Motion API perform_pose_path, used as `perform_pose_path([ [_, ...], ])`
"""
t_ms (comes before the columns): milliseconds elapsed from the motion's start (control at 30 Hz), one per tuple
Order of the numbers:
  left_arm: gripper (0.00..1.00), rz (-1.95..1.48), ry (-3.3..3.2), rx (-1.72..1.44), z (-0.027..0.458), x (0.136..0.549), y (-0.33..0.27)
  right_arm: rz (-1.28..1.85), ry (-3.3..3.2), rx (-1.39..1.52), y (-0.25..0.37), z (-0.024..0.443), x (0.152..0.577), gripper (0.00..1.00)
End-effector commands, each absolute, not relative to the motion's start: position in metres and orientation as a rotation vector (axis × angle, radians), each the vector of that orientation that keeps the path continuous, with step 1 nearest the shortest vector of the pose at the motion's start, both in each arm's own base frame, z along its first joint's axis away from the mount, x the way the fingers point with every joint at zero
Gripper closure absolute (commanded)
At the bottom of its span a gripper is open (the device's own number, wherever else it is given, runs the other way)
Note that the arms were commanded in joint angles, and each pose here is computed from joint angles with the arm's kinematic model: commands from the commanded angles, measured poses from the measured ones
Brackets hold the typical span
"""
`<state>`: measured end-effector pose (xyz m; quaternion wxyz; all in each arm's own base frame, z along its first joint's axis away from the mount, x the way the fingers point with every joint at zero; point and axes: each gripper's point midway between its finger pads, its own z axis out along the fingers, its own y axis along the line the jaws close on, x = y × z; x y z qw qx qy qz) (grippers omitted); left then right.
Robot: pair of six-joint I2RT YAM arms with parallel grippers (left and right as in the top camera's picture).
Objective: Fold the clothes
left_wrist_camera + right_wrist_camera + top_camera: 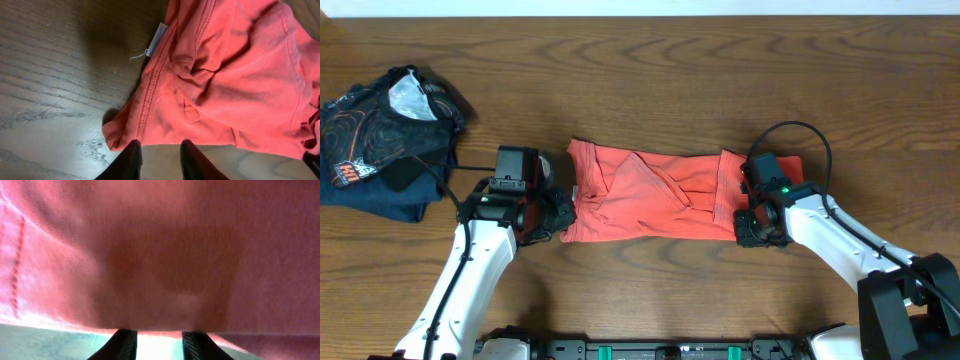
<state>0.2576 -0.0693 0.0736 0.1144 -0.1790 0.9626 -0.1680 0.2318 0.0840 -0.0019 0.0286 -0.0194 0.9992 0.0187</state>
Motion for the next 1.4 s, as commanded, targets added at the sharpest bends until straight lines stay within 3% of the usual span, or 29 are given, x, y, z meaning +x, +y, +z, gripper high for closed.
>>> perform_pose_path([
  [0,0.5,-0.477,2.822,-0.527,0.072,0.257,-0.067,0.058,3.014,-0.034,0.087,0.024,0.249,0.69],
  [67,0.4,-0.487,2.806,-0.478,0.074,0.262,-0.068,0.055,2.96,-0.031,0.088,0.046,0.261,0.68],
  [167,0.33,-0.56,2.789,-0.361,0.076,0.268,-0.079,0.054,2.855,-0.02,0.088,0.084,0.279,0.64],
  [333,0.32,-0.68,2.813,-0.276,0.061,0.277,-0.095,0.111,2.708,-0.01,0.092,0.129,0.294,0.49],
  [700,0.32,-0.671,2.855,-0.247,-0.007,0.309,-0.098,0.085,2.765,-0.013,0.087,0.124,0.279,0.5],
  [900,0.32,-0.692,2.909,-0.251,-0.031,0.304,-0.103,0.085,2.764,-0.013,0.087,0.124,0.279,0.5],
  [1000,0.39,-0.803,2.925,-0.228,-0.032,0.296,-0.118,0.087,2.762,-0.013,0.087,0.124,0.28,0.5],
  [1167,0.91,-0.936,2.919,-0.195,-0.024,0.29,-0.134,0.07,2.76,-0.01,0.085,0.124,0.28,0.5],
  [1200,0.94,-0.935,2.922,-0.198,-0.024,0.29,-0.134,0.054,2.759,-0.007,0.083,0.124,0.28,0.5],
  [1367,0.94,-0.854,2.936,-0.288,-0.021,0.295,-0.112,-0.027,2.744,0.058,0.068,0.125,0.284,0.5],
])
